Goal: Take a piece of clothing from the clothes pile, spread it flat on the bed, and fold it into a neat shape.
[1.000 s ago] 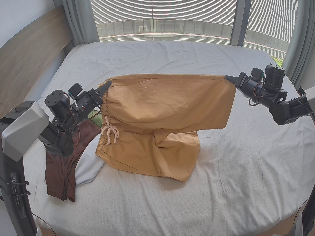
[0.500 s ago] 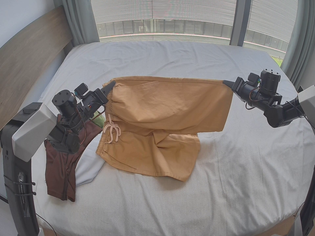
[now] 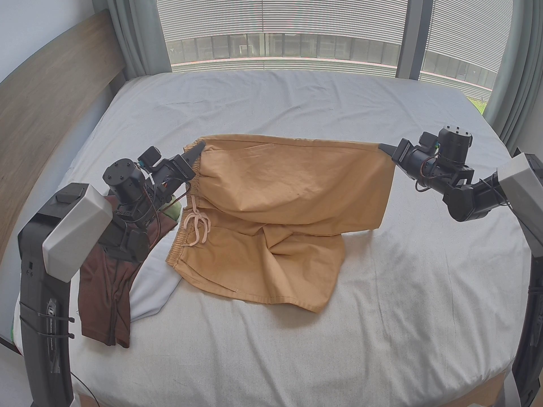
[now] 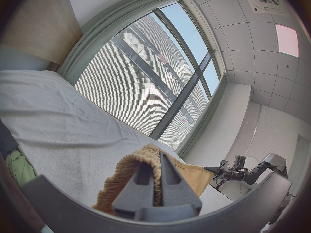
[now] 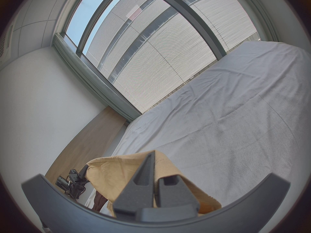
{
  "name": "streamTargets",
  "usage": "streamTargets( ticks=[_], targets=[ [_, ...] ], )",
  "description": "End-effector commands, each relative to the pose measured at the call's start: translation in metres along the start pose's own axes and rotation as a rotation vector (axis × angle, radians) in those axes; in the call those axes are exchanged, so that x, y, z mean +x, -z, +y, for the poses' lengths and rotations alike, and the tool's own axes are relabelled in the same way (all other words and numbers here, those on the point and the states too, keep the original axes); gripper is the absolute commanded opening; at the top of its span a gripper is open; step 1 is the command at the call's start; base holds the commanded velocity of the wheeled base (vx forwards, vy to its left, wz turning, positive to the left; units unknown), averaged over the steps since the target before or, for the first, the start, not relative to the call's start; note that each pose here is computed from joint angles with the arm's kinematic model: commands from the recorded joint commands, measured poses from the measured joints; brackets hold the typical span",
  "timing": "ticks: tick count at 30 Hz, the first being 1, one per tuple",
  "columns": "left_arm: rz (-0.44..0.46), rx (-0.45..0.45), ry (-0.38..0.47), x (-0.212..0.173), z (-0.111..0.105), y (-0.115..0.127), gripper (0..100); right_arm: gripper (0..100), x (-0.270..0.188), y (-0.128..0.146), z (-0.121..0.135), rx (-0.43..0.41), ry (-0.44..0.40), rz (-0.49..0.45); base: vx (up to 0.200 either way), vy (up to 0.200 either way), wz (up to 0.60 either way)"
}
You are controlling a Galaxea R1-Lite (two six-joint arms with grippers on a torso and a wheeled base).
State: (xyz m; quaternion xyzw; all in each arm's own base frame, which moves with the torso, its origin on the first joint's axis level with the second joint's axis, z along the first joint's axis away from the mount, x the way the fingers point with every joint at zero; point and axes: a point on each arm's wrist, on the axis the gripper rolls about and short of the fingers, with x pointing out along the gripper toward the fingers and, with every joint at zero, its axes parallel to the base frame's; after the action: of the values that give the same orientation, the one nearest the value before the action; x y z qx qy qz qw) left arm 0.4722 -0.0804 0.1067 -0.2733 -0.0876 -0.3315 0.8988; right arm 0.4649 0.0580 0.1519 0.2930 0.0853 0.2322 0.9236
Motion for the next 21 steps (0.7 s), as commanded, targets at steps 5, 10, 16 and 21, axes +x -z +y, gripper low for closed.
streamTargets(
  ticks=[5, 10, 16, 21],
  targets=[
    [-0.004, -0.005, -0.023, 0.007, 0.015, 0.014, 0, 0, 0.017, 0.013, -0.024, 0.012, -0.009, -0.030, 0.000, 0.000, 0.00],
    [0.000, -0.009, -0.026, 0.012, 0.018, 0.014, 0, 0, 0.020, 0.008, -0.021, 0.006, -0.057, -0.089, 0.000, 0.000, 0.00],
    [0.010, -0.019, -0.022, 0.022, 0.016, 0.012, 100, 100, 0.026, 0.005, -0.033, 0.003, -0.053, -0.121, 0.000, 0.000, 0.00],
    [0.028, -0.036, -0.052, 0.029, 0.016, 0.015, 100, 100, 0.025, 0.004, -0.040, 0.005, -0.025, -0.141, 0.000, 0.000, 0.00]
  ],
)
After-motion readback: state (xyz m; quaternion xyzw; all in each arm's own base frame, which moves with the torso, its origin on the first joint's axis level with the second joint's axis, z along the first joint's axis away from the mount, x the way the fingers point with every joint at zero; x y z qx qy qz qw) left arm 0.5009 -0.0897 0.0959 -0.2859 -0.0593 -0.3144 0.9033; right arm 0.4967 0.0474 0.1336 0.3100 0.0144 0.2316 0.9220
